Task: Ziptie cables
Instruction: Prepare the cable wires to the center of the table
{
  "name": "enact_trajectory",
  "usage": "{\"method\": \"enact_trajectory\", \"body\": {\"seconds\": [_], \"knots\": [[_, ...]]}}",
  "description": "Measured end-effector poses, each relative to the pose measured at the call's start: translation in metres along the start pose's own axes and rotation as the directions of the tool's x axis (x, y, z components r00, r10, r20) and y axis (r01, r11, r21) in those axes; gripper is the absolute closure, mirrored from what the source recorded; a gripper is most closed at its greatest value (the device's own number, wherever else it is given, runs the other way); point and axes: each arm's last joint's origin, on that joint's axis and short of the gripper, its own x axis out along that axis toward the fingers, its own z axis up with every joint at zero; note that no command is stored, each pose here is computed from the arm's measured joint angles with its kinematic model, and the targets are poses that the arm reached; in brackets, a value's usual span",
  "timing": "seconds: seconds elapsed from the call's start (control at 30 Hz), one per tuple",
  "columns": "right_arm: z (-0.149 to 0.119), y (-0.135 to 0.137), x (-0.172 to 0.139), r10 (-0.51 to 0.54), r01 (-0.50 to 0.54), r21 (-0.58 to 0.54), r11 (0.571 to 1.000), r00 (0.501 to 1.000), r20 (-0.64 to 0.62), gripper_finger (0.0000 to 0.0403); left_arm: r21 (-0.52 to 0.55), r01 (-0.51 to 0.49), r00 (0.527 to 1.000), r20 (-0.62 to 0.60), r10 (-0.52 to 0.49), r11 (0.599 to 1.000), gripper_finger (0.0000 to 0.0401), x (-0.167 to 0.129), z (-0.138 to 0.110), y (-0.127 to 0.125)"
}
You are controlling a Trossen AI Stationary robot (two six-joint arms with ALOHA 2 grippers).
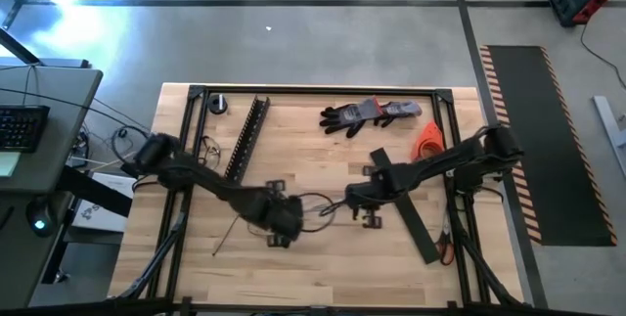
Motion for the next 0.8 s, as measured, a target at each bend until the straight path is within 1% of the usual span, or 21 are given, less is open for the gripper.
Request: {"method": "enact_trajectory", "body": {"seconds": [0.07, 0.13, 0.23, 0.33, 0.5, 0.7, 0.8], "knots": [[-0.012, 0.002, -0.008, -0.01, 0.011, 0.026, 1.0, 0.999, -0.041, 0.0401, 0.011, -0.004, 1.0, 0.012, 0.004, 1.0, 0.04, 0.018, 0.007, -0.003], [-0.023, 0.004, -0.017, -0.016, 0.019, 0.045, 0.999, 0.997, -0.071, 0.0401, 0.038, -0.016, 1.0, -0.005, 0.017, 0.999, 0.0392, 0.034, 0.01, -0.005], [-0.031, 0.008, -0.028, -0.007, 0.01, 0.068, 0.998, 0.999, -0.049, 0.0401, 0.072, -0.016, 0.998, -0.058, 0.02, 0.997, 0.037, 0.052, 0.008, -0.009], [-0.036, 0.009, -0.025, -0.006, 0.01, 0.082, 0.997, 0.999, -0.049, 0.0401, 0.075, -0.03, 0.993, -0.112, 0.038, 0.997, 0.0342, 0.058, 0.002, -0.011], [-0.041, 0.012, -0.006, 0.02, -0.017, 0.082, 0.997, 0.999, -0.026, 0.0401, 0.056, -0.047, 0.985, -0.163, 0.055, 0.997, 0.0303, 0.047, -0.012, -0.016], [-0.044, 0.013, 0.007, 0.048, -0.051, 0.075, 0.996, 0.998, 0.038, 0.0394, -0.004, 0.039, 0.972, -0.231, -0.038, 0.999, 0.0279, 0.012, -0.029, -0.023], [-0.044, 0.013, 0.01, 0.038, -0.041, 0.074, 0.996, 0.998, 0.045, 0.0384, -0.042, 0.039, 0.962, -0.268, -0.049, 0.998, 0.0273, -0.009, -0.04, -0.021]]}}
